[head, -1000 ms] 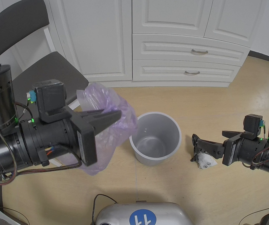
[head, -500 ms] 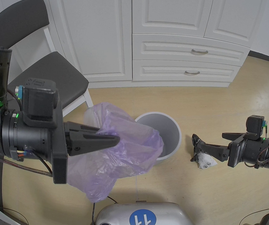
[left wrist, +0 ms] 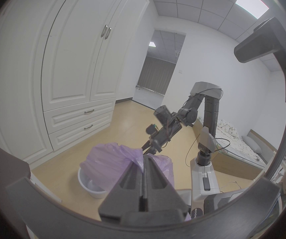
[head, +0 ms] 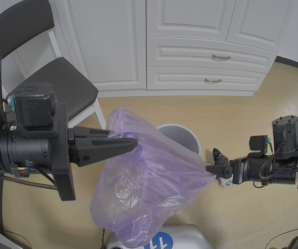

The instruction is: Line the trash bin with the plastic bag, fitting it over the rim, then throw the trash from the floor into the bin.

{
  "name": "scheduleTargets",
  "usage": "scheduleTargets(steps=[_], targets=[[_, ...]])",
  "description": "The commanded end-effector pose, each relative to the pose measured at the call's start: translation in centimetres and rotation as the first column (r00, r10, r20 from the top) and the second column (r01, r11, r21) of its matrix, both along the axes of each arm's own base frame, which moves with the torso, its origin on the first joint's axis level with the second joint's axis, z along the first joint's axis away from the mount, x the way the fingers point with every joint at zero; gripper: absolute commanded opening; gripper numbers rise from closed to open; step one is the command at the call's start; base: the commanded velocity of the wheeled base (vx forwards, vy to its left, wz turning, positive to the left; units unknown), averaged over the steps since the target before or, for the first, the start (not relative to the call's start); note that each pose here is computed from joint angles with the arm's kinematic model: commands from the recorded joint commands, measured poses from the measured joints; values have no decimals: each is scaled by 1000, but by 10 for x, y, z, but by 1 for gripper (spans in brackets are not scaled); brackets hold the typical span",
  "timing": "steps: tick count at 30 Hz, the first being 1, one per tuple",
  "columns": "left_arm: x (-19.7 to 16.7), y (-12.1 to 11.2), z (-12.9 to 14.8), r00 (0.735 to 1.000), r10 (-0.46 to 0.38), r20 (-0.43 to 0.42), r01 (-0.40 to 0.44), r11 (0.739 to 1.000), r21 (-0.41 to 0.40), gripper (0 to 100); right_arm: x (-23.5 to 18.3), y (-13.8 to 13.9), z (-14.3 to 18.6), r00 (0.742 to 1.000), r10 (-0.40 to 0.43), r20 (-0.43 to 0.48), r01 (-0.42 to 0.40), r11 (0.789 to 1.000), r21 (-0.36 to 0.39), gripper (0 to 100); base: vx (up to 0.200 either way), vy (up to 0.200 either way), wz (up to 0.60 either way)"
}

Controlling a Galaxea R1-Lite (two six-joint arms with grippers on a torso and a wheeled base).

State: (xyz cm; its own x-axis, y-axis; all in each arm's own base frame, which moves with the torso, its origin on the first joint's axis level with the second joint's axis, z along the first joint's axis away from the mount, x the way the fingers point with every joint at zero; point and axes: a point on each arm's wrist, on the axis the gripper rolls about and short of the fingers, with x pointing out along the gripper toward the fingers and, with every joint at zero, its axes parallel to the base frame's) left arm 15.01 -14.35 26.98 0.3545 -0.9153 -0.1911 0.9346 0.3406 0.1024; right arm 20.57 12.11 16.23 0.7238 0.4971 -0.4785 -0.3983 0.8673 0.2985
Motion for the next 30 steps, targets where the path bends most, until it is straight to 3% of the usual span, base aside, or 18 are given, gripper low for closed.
scheduleTargets(steps=[1, 7, 10, 13, 17, 20, 24, 30], targets=[[-1, -1, 0, 1000, -26, 5, 26, 1000, -8, 0, 18, 16, -35, 994, 23, -103, -29, 998, -50, 100, 0, 0, 0], [1, -3, 4, 999, -23, 23, 24, 999, -40, 0, -2, 9, -41, 982, 142, -124, -149, 988, -47, 100, 0, 0, 0], [2, -6, 9, 1000, -11, 9, 12, 996, -88, 0, -14, 4, -50, 952, 271, -144, -284, 956, -77, 100, 0, 0, 0], [1, -10, 13, 1000, -17, -15, 14, 989, -144, 0, -15, 7, -60, 935, 313, -169, -333, 937, -104, 100, 0, 0, 0], [-11, -19, 20, 997, 45, -66, -61, 963, -263, 0, -7, 23, -86, 908, 330, -257, -370, 921, -125, 100, 0, 0, 0], [-22, -19, 17, 996, 53, -77, -74, 952, -298, 0, 1, 28, -92, 917, 315, -245, -347, 932, -101, 100, 0, 0, 0], [-37, -11, 8, 998, -4, -64, -16, 952, -306, 0, 10, 36, -93, 946, 250, -205, -260, 965, -23, 100, 0, 0, 0], [-47, -2, 10, 998, -32, -46, 16, 946, -325, 0, 22, 43, -106, 963, 198, -185, -198, 980, 15, 100, 0, 0, 0]])
